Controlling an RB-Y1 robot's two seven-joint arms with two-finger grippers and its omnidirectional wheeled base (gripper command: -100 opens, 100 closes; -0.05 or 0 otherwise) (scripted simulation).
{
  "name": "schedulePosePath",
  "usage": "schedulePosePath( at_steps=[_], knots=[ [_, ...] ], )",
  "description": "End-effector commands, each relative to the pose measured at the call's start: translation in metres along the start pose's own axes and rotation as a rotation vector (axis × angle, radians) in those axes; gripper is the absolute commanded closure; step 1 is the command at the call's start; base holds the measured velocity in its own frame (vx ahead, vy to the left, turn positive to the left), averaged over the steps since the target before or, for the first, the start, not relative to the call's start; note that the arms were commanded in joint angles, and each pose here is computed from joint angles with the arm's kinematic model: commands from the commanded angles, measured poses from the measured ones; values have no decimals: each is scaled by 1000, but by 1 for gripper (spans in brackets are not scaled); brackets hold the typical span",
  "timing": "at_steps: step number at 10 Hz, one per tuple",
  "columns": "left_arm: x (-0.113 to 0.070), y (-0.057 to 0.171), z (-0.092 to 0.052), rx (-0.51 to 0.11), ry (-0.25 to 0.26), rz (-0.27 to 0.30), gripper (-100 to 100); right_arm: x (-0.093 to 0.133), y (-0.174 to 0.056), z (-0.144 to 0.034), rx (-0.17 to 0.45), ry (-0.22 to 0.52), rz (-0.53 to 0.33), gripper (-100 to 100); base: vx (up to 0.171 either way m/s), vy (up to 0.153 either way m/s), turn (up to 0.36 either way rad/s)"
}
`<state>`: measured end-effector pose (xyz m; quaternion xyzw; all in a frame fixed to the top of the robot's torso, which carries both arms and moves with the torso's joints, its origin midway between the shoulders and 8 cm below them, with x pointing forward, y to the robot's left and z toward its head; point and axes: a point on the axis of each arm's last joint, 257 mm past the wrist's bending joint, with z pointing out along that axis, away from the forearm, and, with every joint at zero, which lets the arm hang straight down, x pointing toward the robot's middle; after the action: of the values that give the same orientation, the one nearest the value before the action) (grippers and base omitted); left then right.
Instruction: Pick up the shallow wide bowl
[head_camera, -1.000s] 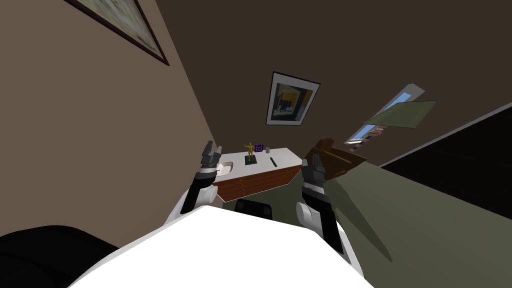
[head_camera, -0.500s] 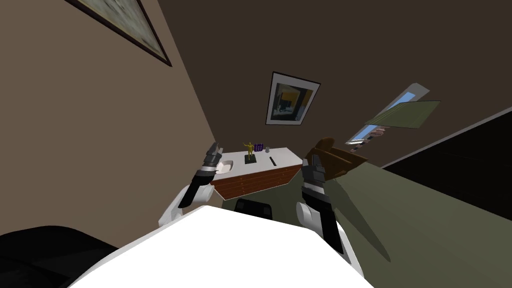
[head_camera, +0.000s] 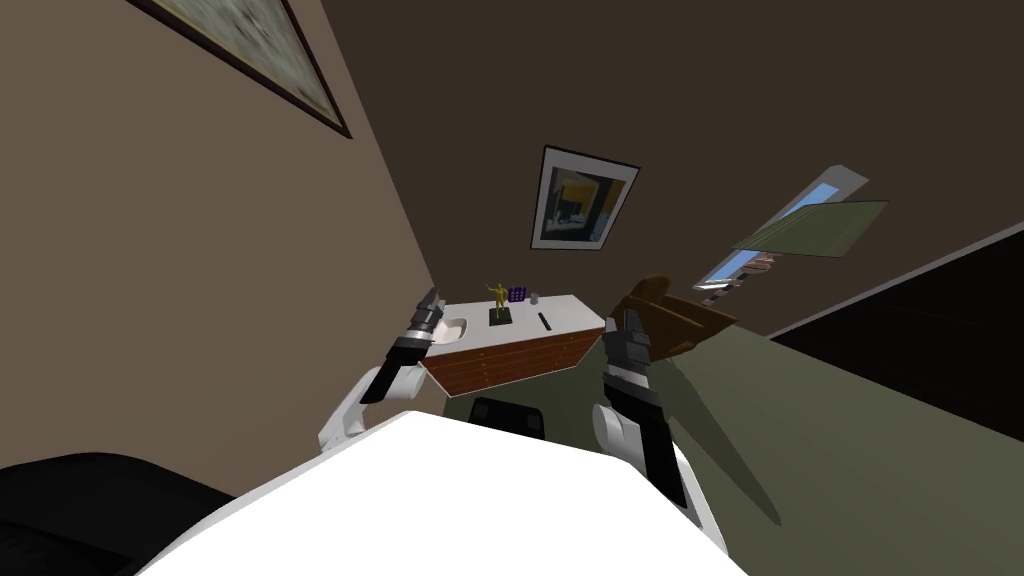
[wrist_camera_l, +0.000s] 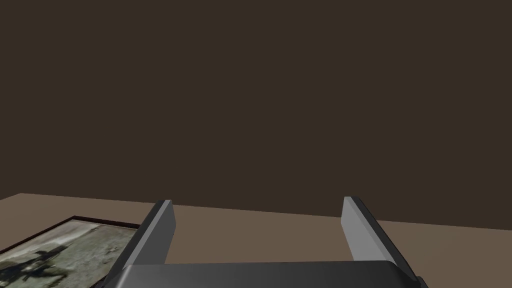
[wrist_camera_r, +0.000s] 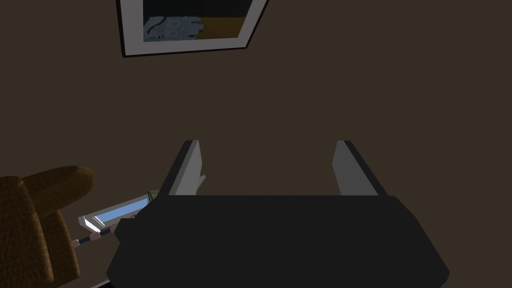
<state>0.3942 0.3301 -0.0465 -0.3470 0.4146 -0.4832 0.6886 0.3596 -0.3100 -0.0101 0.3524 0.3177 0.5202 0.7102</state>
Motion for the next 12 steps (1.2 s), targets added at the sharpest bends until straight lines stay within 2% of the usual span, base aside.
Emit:
schedulePosePath(
  at_steps=[1,2,6,7,9,10,12],
  knots=[
    [-5,19,2,-56,-8,4,-100,0,0,0,0,0,0,0,-28,-28,22],
    [-5,20,2,-59,-9,4,-100,0,0,0,0,0,0,0,-21,-22,10],
    [-24,74,0,-225,-48,5,-100,0,0,0,0,0,0,0,-34,-35,34],
    [-24,78,-1,-238,-49,5,-100,0,0,0,0,0,0,0,-27,-31,11],
    [-32,103,-5,-316,-71,-2,-100,0,0,0,0,0,0,0,-27,-19,26],
    [-33,104,-6,-321,-71,-2,-100,0,0,0,0,0,0,0,-24,-18,13],
    [-39,128,-13,-398,-93,-15,-100,0,0,0,0,0,0,0,-22,-19,25]
  ],
)
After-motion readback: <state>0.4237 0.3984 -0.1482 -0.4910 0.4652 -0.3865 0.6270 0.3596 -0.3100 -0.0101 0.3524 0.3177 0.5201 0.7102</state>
